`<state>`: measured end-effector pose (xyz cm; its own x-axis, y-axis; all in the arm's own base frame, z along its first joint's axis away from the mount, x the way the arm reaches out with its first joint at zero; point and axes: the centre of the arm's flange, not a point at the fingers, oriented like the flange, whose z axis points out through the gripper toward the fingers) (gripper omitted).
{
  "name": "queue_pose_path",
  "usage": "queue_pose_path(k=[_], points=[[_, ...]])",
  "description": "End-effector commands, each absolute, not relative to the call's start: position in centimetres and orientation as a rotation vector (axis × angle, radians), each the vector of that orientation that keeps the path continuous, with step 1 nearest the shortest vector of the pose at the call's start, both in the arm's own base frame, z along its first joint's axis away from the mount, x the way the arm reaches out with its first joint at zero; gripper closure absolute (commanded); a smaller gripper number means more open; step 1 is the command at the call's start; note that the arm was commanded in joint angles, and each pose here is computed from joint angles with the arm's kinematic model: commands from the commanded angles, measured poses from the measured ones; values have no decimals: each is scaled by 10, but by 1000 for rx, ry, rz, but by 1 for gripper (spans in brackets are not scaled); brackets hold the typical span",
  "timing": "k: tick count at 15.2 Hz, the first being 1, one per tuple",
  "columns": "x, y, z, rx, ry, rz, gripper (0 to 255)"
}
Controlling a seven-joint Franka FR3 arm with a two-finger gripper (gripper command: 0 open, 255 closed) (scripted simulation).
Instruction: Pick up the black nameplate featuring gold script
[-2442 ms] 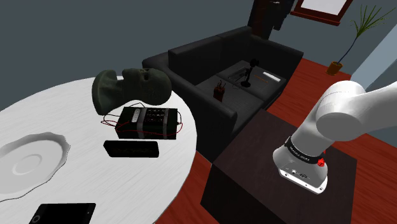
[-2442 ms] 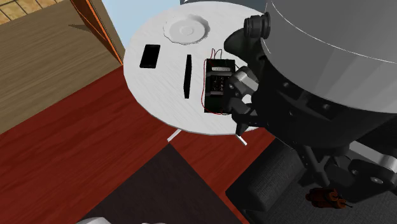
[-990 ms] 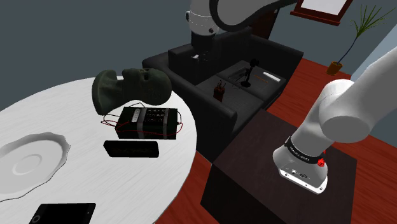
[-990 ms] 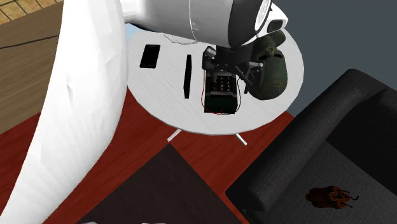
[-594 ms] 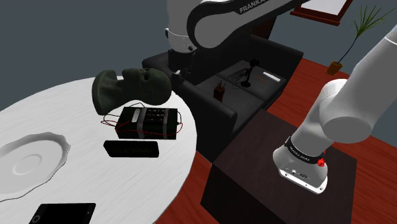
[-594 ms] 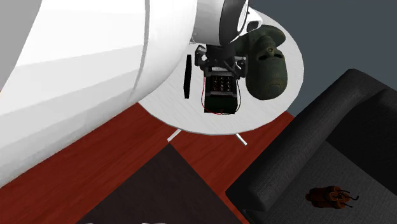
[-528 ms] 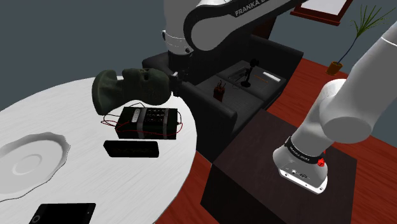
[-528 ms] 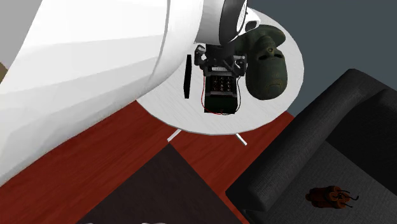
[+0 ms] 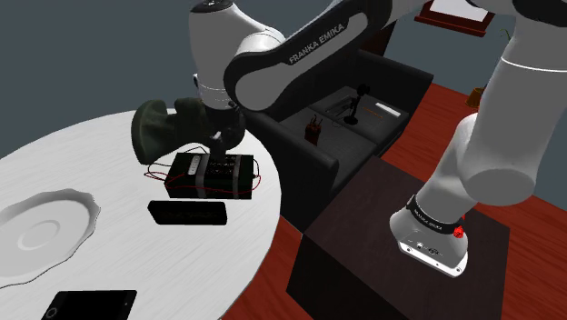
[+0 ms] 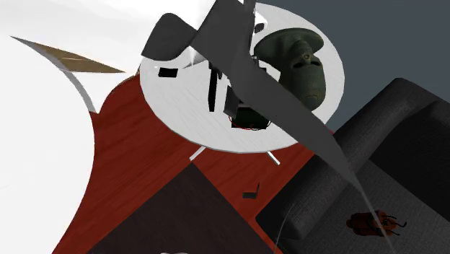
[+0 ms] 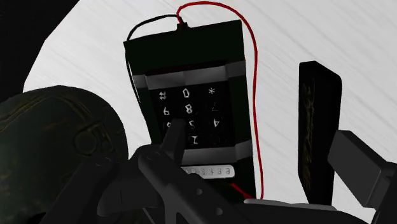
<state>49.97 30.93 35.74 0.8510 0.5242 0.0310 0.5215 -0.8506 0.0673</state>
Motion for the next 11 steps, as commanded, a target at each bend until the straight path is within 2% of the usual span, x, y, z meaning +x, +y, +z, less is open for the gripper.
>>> queue_pose_path(k=[1,11], points=[[507,331,341,2959,886,76,0],[530,436,271,2904,1114,83,0]])
